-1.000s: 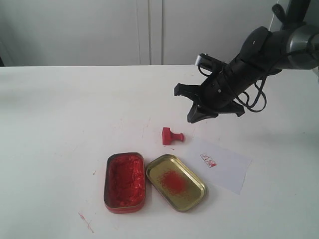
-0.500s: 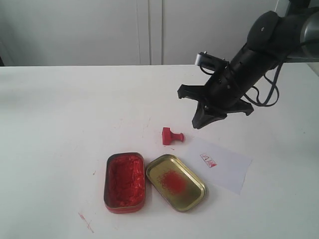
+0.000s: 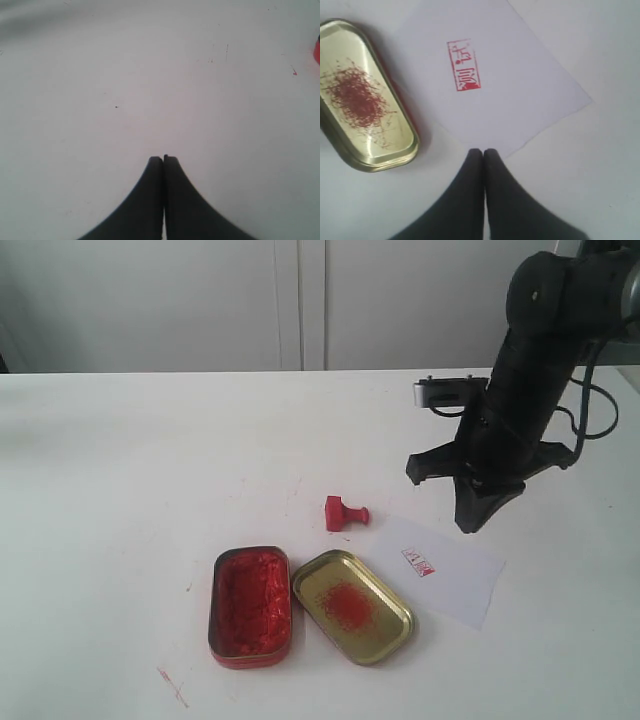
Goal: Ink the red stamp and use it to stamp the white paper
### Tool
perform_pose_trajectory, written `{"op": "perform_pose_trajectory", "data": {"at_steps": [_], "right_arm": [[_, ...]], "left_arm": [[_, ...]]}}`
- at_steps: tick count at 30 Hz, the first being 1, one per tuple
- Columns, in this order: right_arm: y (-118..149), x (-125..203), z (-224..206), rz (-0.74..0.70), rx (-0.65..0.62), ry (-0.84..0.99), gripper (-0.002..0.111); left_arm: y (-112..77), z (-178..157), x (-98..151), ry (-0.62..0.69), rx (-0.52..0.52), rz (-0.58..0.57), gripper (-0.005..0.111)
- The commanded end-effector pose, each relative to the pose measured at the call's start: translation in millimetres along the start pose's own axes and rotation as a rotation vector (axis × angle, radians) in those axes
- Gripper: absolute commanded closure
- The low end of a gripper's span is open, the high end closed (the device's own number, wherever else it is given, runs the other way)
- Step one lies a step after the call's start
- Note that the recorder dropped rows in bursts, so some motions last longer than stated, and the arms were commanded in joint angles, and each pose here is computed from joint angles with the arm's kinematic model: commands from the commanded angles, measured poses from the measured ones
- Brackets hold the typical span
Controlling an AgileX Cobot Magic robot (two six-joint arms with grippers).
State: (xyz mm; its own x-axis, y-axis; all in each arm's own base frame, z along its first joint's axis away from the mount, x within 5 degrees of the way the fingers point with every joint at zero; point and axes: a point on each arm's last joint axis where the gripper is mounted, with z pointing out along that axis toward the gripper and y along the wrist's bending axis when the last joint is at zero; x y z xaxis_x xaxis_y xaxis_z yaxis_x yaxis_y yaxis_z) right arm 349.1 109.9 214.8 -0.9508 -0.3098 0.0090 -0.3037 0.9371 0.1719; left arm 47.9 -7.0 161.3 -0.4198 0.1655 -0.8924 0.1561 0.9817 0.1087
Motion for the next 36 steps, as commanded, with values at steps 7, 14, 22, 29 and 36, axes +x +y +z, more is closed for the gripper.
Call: {"op": "perform_pose_trajectory", "data": {"at_steps": [7,14,22,29,36], "right_arm": [[-13.5,2.2,-6.6,0.064,0.083,0.000,0.108],[-42.8,9.4,-10.1,0.149,0.079,0.000,0.108],[-81.5,31.8,-19.5,0.276,0.076,-0.011,0.108],[-97.2,51.7,-33.7,0.311,0.128,-0.058,0.108],[-88.2,71.8,-50.1,0.298,0.159,-0.177,0.108]], "left_arm": [[-0.7,1.2,2.8,0.006,0.007,-0.002,0.107],[-0.7,1.2,2.8,0.006,0.007,-0.002,0.107],[-0.7,1.2,2.8,0.006,0.007,-0.002,0.107],[-0.7,1.2,2.8,0.006,0.007,-0.002,0.107],[-0.7,1.2,2.8,0.006,0.007,-0.002,0.107]]}}
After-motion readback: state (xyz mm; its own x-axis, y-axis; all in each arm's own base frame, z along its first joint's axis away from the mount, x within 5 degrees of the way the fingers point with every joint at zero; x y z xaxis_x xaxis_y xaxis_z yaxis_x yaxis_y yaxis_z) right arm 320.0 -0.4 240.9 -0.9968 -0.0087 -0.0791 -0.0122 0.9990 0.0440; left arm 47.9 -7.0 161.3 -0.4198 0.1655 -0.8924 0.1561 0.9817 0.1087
